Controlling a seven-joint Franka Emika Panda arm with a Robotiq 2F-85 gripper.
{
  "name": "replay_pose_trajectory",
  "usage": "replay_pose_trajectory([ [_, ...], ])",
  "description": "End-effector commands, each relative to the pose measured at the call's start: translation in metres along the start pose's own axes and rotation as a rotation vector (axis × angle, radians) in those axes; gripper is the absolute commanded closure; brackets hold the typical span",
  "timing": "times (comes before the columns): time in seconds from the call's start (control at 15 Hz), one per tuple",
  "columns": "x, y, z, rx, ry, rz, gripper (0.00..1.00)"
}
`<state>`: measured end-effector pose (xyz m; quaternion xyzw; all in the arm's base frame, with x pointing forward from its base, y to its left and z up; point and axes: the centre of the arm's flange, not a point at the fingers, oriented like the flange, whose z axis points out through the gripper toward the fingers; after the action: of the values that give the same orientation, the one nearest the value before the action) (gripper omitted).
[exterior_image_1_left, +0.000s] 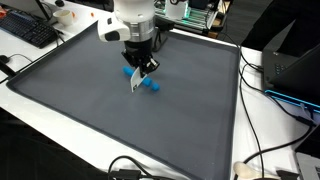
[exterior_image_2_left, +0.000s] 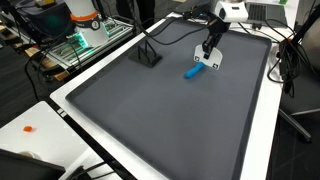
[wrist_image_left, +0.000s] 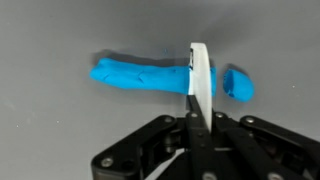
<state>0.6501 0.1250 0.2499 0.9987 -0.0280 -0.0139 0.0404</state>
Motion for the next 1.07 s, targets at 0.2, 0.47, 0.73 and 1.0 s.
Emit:
replay_pose_trajectory([
  [0.2,-0.005,0.003,0.025,-0.007,0.002,0.019,0.99],
  [0.47,-0.008,0.004,0.032,-0.005,-0.009,0.02,0.99],
  [0.73,-0.012,0.006,0.038,0.001,-0.015,0.025,0.99],
  [1.0,-0.02,0.007,0.04,0.009,-0.035,0.022,0.99],
])
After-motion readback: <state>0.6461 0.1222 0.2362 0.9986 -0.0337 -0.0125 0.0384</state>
